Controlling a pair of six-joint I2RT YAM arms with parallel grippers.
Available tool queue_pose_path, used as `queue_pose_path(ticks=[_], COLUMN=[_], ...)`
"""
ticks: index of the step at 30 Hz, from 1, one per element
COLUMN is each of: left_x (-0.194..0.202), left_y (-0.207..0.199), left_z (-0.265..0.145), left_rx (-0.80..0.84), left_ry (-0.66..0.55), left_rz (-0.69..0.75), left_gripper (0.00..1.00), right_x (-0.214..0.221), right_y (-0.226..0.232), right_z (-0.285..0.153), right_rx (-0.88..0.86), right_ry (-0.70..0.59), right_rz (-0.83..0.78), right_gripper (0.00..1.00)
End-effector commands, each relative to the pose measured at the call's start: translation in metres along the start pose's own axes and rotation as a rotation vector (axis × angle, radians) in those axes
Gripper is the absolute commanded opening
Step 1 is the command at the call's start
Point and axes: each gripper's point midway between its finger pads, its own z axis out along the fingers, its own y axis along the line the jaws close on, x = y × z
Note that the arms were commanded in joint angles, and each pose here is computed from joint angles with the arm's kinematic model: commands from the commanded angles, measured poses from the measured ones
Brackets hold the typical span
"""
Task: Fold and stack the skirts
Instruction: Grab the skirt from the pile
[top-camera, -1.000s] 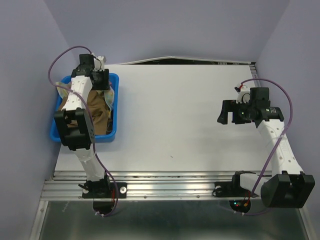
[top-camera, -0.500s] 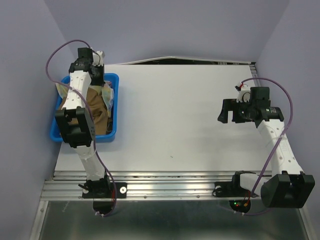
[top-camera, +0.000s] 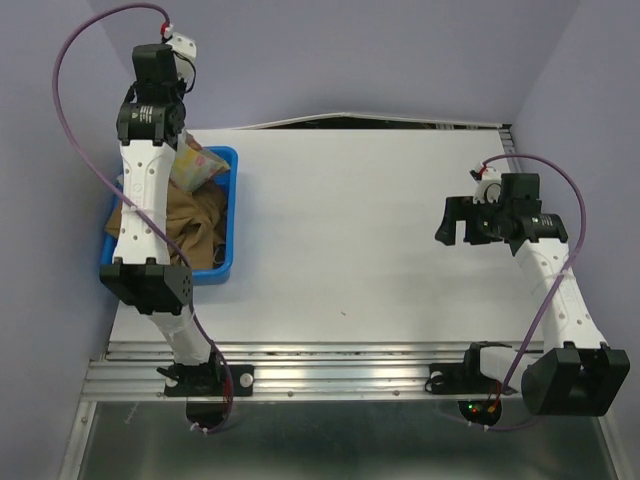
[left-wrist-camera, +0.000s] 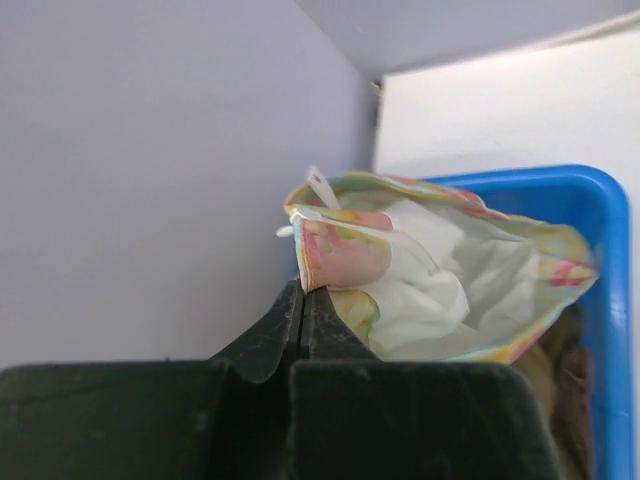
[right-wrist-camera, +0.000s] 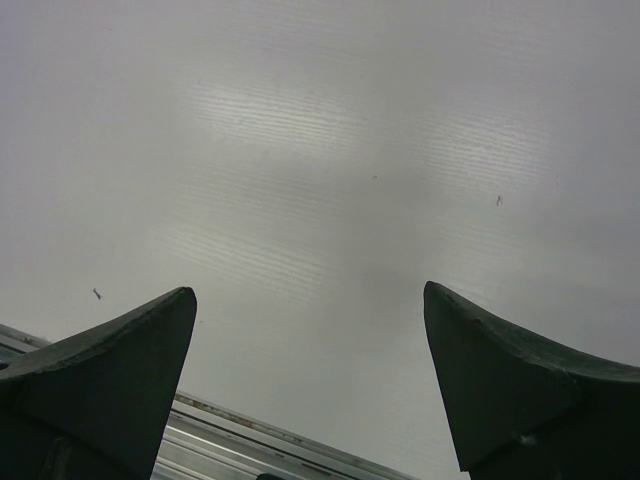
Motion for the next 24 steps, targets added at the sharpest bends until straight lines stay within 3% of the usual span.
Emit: queue_pose_path(ticks=[1,5,7,11,14,20,24], left_x=[-0.047,-0.085,-0.113,-0.159,-0.189,-0.202,-0.179], left_y=[0.069,0.094,0.094,0.068,0.017,-0.075,-0.149], left_z=[-0.072,-0.112,-0.142,-0.200,-0.245,-0.293,-0.278], left_rx=[-0.324,-0.406,-0.363,-0.158,0.114,0.517,0.738], left_ry=[-0.151,-0.300,-0.428,-0.689,-0.890,-0.995,-0.880], left_rz=[0.116,0.032,-0.034,-0.174,-0.203,-0.220,-0.165], left_gripper=[0.00,0.00,0.00,0.00,0.00,0.00,0.00], right_x=[-0.024,-0.028,-0.032,-0.038,-0.043,-0.059,-0.065], right_y=[0.001,0.005,0.007,0.011,0.015,0.017,0.015], right_z=[-0.005,-0.007,-0.008,-0.010,-0.011,-0.019,-0.024], right_rx=[-0.010,-0.025,-0.036,-0.057,-0.076,-0.073,-0.052], right_ry=[-0.084,-0.094,-0.104,-0.119,-0.127,-0.166,-0.181], right_rz=[-0.044,-0.047,-0.048,-0.045,-0.039,-0.057,-0.080], right_gripper=[1.00,1.00,1.00,1.00,1.00,1.00,1.00])
